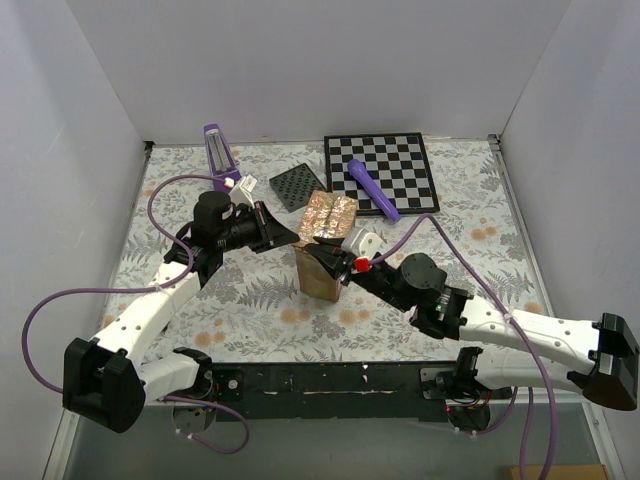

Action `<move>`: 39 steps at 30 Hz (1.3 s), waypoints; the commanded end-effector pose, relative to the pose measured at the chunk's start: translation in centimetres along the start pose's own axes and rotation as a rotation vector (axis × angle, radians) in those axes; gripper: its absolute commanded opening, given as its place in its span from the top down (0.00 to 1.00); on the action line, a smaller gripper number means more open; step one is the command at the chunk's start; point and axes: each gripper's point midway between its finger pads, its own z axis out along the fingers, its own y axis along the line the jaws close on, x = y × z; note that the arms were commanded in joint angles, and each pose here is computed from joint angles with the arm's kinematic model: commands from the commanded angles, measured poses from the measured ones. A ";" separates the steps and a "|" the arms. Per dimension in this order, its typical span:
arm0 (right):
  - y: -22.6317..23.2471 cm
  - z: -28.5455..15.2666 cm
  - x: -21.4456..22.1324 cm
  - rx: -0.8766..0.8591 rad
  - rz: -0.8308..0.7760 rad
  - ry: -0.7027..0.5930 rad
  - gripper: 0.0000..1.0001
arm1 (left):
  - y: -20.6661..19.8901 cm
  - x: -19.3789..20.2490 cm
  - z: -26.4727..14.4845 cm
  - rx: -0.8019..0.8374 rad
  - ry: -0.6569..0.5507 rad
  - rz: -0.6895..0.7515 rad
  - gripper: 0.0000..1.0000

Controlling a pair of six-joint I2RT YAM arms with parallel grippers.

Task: Unpack the express box
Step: Cut the express box at the center of the board.

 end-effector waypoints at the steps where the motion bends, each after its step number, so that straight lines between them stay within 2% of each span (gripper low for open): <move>1: -0.9 -0.4 -1.8 0.025 -0.014 -0.023 0.99 | -1.2 -1.2 -0.7 0.025 -0.052 0.054 1.00; 7: -0.9 -1.7 1.0 0.001 -0.092 0.116 0.99 | -1.2 -1.2 -0.8 0.031 -0.050 0.071 1.00; 19: -0.9 -4.5 4.0 -0.016 -0.101 0.247 0.99 | -1.2 -1.5 -0.7 0.037 -0.070 0.044 1.00; 39: -2.1 -6.0 3.5 0.004 -0.143 0.286 0.99 | 0.2 -1.5 -0.7 0.007 -0.078 0.020 1.00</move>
